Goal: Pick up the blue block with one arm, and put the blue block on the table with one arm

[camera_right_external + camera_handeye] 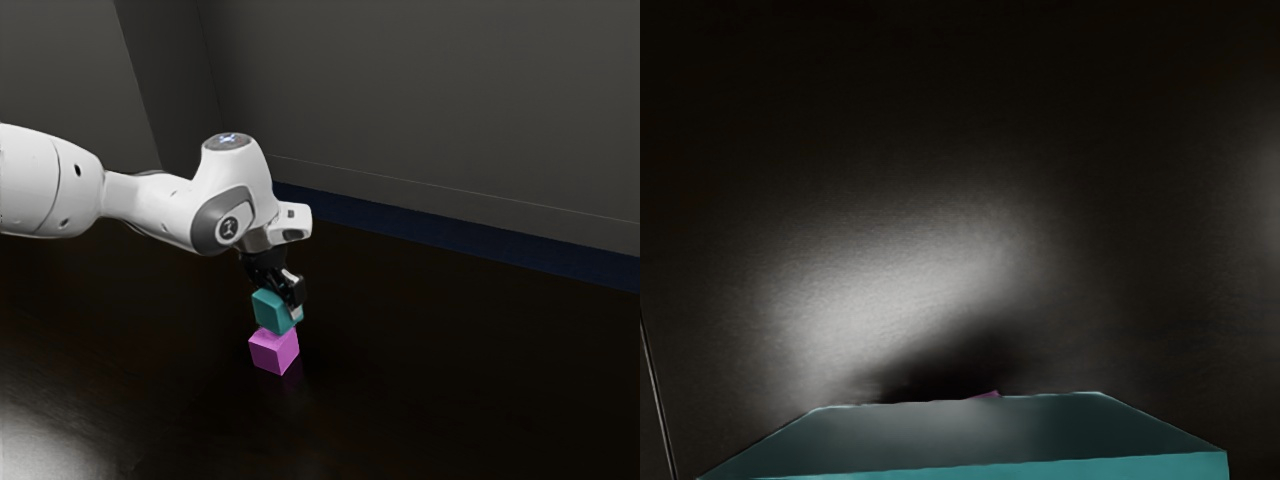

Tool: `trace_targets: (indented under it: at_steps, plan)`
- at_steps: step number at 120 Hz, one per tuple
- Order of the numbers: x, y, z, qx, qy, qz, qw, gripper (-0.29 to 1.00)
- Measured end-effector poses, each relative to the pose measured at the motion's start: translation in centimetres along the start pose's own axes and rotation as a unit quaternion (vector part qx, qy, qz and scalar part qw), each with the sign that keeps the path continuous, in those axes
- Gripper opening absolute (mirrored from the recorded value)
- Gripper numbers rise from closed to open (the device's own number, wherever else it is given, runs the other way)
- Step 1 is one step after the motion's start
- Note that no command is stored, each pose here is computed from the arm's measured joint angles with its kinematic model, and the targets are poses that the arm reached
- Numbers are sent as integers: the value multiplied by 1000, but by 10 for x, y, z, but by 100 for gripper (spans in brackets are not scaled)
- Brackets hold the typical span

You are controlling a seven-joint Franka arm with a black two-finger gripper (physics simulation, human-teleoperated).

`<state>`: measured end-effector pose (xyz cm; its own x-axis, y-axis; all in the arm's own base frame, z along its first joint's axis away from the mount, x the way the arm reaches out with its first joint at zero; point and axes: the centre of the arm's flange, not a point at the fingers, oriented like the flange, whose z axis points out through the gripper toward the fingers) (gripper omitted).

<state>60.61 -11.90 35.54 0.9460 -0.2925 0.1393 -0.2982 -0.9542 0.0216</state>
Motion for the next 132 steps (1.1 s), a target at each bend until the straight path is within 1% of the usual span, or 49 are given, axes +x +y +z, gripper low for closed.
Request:
trace_targets:
  at_steps: [6, 14, 19, 25, 40, 62, 77, 88, 110, 132]
  plan:
    - [30, 23, -1, -5, 16, 21, 1000, 37]
    - [72, 54, 14, -11, 29, 48, 998, 37]
    - [91, 70, 32, -15, 29, 59, 998, 37]
    - [102, 84, 53, -18, 24, 68, 997, 37]
    - [106, 97, 95, -25, 6, 72, 997, 36]
    - [104, 97, 106, -31, 2, 65, 997, 37]
    - [104, 96, 106, -34, 2, 62, 997, 50]
    - [104, 96, 106, -35, 3, 62, 997, 57]
    - [107, 92, 92, -33, 11, 62, 997, 65]
    - [111, 74, 15, -19, 45, 56, 997, 68]
